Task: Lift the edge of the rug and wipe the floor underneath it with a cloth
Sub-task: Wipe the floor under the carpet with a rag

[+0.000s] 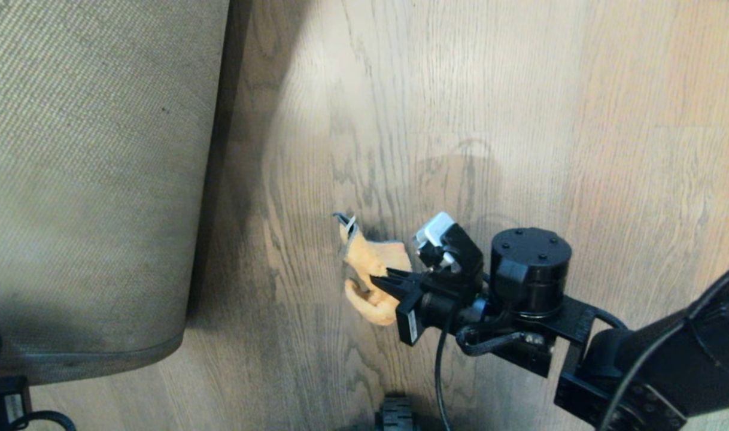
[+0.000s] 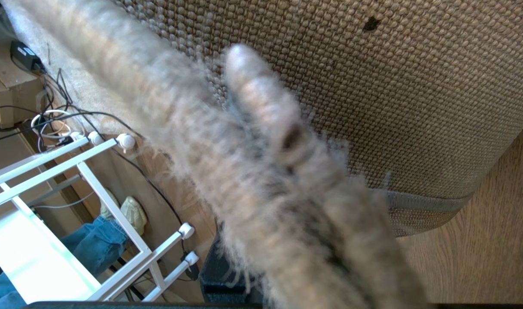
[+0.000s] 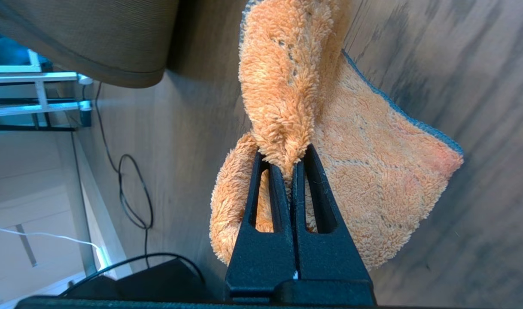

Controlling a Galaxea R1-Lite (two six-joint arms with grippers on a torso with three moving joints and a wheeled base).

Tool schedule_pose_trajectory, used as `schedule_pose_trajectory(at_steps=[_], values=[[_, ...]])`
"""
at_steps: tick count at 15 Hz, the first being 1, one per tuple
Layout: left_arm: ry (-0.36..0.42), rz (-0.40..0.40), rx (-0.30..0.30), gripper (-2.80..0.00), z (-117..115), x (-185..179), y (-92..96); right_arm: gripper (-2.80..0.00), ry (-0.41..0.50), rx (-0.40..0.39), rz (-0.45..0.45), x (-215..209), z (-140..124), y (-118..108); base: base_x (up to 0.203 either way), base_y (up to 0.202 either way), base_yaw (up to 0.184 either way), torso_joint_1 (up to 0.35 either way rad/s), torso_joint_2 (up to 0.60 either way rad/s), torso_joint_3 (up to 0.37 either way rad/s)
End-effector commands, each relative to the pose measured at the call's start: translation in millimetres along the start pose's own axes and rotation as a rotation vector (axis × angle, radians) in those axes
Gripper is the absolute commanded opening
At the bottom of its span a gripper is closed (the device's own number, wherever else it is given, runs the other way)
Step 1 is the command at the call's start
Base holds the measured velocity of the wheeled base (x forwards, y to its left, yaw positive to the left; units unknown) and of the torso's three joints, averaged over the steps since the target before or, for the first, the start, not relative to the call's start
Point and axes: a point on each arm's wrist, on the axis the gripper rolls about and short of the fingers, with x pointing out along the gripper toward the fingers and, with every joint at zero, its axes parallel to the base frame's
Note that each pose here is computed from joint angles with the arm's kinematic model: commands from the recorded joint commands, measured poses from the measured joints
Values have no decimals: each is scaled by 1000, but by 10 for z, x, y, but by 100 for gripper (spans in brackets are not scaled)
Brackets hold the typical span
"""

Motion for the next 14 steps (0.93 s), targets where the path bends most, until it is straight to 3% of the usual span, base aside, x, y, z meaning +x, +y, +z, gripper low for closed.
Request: schedule_pose_trajectory(at_steps=[1,6,14], values=[[2,6,1,-280,0,3,1,-280,14,1,-3,266,-130,-14,0,0,0,0,0,0],[3,10,2,-280,0,5,4,-280,-39,2,-77,588,-94,-66,0,0,0,0,0,0],[15,16,10,-280,-18,-1,11,-280,-22,-2,-10,710,-196,212,0,0,0,0,0,0]])
